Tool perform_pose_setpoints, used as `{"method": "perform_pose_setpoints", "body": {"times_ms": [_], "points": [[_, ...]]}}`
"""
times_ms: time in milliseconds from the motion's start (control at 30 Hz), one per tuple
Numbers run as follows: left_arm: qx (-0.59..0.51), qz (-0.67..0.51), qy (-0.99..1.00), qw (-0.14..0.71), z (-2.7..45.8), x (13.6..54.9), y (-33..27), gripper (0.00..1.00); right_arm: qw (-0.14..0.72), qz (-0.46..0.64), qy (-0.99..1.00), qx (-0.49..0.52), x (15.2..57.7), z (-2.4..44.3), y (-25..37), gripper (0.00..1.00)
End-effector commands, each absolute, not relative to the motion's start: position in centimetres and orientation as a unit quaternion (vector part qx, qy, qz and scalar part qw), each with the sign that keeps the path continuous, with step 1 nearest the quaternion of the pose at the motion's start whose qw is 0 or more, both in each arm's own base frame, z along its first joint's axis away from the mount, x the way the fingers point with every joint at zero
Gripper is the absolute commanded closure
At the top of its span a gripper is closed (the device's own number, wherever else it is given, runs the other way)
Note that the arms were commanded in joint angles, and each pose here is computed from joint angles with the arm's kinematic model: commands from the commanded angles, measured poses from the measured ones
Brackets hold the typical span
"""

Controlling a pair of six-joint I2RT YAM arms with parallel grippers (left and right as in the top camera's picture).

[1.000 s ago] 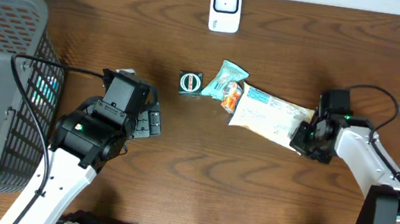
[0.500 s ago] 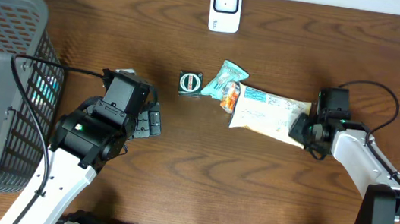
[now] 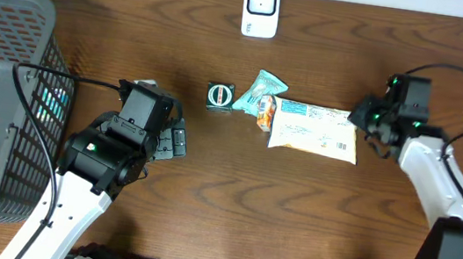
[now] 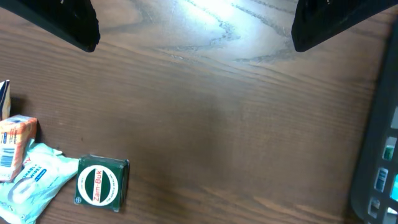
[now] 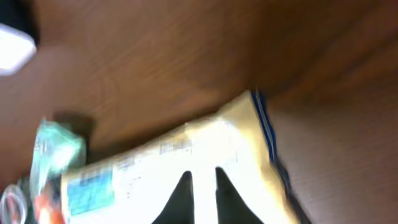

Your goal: Scan the item barcode

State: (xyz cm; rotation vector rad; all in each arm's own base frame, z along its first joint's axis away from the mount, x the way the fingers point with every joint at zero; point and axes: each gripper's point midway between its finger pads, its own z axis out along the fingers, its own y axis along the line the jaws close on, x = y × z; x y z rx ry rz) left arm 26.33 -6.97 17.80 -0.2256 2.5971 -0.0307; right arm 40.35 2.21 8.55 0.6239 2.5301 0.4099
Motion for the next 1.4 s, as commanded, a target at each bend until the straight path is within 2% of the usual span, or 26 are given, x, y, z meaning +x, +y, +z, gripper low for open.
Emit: {"method": "perform_pose_setpoints", "body": {"times_ms": [0,200,467,667,900,1233,1367], "points": [[-0.086,-0.003,0.96,0.266,17.9,26.5,-6.6,0.02,0.196,0.161,0.947,0.196,38.5,9.0,3.4,0.96],[-0.086,-0.003,0.96,0.266,17.9,26.5,-6.6,0.03,0.068,0.125,0.974,0.174,32.0,6.0,4.1,0.99],[-0.086,-0.003,0.96,0.266,17.9,26.5,-6.6,0.02,0.036,0.058,0.98,0.185,28.4,1.9,3.1,0.99],[-0.086,-0.003,0.96,0.266,17.9,26.5,-6.6,0.02,0.075,0.072,0.968,0.23,29.0,-0.5,3.2,0.96],[-0.086,-0.003,0.96,0.266,17.9,26.5,-6.6,0.02,0.107,0.082,0.964,0.231,30.3,-0.6,3.3,0.94],[-0.086,-0.003,0.96,0.266,17.9,26.5,-6.6,0.02,0.236,0.121,0.938,0.222,36.5,1.9,3.7,0.94],[-0.086,-0.003,0.96,0.266,17.9,26.5,-6.6,0.02,0.299,0.14,0.92,0.214,39.5,3.4,3.9,0.91]]}}
